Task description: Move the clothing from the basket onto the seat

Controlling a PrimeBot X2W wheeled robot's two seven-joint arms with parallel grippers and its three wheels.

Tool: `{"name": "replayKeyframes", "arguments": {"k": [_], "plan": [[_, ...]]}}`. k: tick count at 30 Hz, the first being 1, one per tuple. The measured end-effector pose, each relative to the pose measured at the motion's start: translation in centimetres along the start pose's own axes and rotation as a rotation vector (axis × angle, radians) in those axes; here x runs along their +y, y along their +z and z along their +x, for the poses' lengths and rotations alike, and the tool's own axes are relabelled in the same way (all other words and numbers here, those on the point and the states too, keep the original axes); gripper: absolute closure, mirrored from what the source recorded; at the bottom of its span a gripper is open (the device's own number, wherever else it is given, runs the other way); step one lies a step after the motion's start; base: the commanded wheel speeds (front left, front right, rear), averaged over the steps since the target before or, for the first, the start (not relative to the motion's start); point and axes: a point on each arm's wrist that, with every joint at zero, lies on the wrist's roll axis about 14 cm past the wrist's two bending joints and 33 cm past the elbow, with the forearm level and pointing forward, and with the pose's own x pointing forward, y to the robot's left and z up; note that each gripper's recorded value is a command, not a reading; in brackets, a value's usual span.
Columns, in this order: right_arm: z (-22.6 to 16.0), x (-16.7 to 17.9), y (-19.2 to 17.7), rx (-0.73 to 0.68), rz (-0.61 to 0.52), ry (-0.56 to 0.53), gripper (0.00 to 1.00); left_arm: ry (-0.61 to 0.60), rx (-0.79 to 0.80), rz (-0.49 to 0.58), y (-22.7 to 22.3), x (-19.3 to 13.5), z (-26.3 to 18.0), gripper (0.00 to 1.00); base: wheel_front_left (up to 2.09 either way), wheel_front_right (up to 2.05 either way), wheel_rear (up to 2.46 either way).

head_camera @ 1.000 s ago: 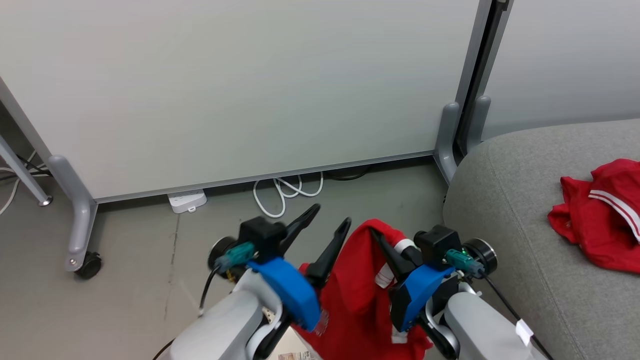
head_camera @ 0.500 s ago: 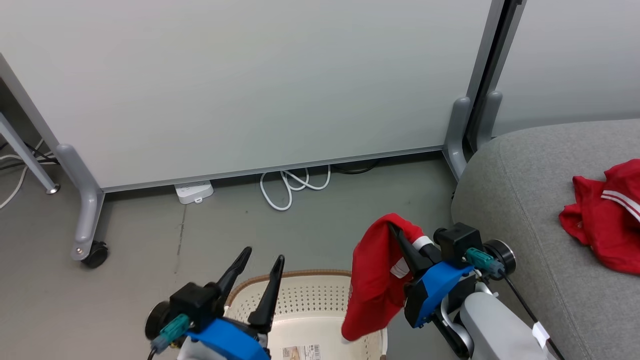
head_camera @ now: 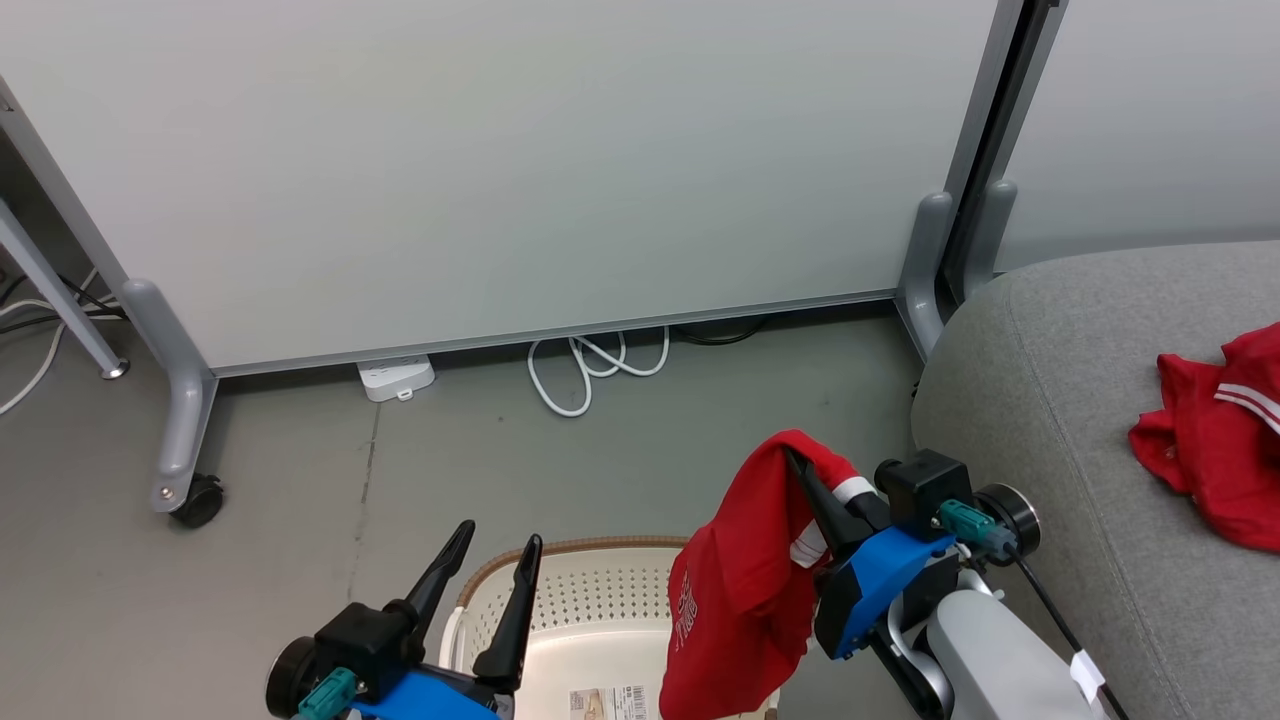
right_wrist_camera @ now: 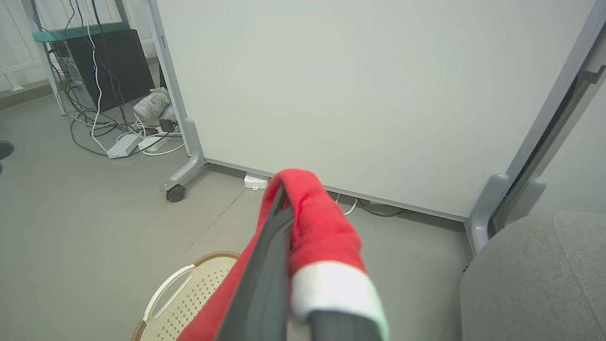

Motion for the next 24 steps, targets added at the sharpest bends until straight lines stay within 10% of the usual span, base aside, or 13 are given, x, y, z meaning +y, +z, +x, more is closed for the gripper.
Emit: {"name": "replayKeyframes", "arguments": {"k": [24], "plan": [[-3.5,-3.9,-0.8,0.017,0.019,-0.136,1.0,-0.137,0.036,-0.009,-1.6,-4.1,2.9,0.0,0.0,0.0,0.0]]}}
